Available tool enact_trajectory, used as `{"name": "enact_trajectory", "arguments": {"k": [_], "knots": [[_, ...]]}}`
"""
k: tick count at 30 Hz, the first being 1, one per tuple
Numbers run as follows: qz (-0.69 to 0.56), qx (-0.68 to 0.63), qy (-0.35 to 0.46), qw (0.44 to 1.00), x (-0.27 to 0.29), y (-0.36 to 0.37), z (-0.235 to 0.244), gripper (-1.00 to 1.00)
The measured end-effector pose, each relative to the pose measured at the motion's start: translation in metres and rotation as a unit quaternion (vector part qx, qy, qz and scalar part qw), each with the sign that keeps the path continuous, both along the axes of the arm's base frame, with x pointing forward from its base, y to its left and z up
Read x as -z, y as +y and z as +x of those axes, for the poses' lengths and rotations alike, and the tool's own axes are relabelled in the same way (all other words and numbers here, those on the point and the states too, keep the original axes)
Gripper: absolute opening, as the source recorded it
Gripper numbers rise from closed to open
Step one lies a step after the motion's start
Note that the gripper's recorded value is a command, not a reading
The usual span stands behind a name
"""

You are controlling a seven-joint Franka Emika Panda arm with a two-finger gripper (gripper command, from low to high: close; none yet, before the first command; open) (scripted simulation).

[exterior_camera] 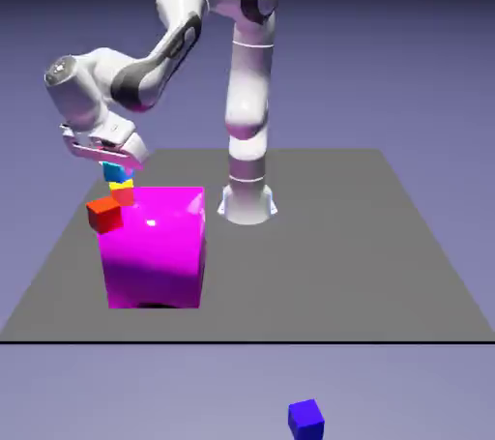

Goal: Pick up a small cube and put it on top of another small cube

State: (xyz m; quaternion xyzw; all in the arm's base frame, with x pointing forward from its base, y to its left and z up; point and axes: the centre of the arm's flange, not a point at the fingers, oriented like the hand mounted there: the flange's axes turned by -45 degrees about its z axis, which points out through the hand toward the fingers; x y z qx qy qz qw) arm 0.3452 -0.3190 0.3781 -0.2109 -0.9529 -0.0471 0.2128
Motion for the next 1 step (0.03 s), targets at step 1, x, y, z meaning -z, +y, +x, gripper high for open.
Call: {"name": "enact_trajectory", "arguments": {"k": [1], "knots": [[0.000,0.000,0.000,1.000,-0.0129,-0.0023,0.0047,1.00]]}}
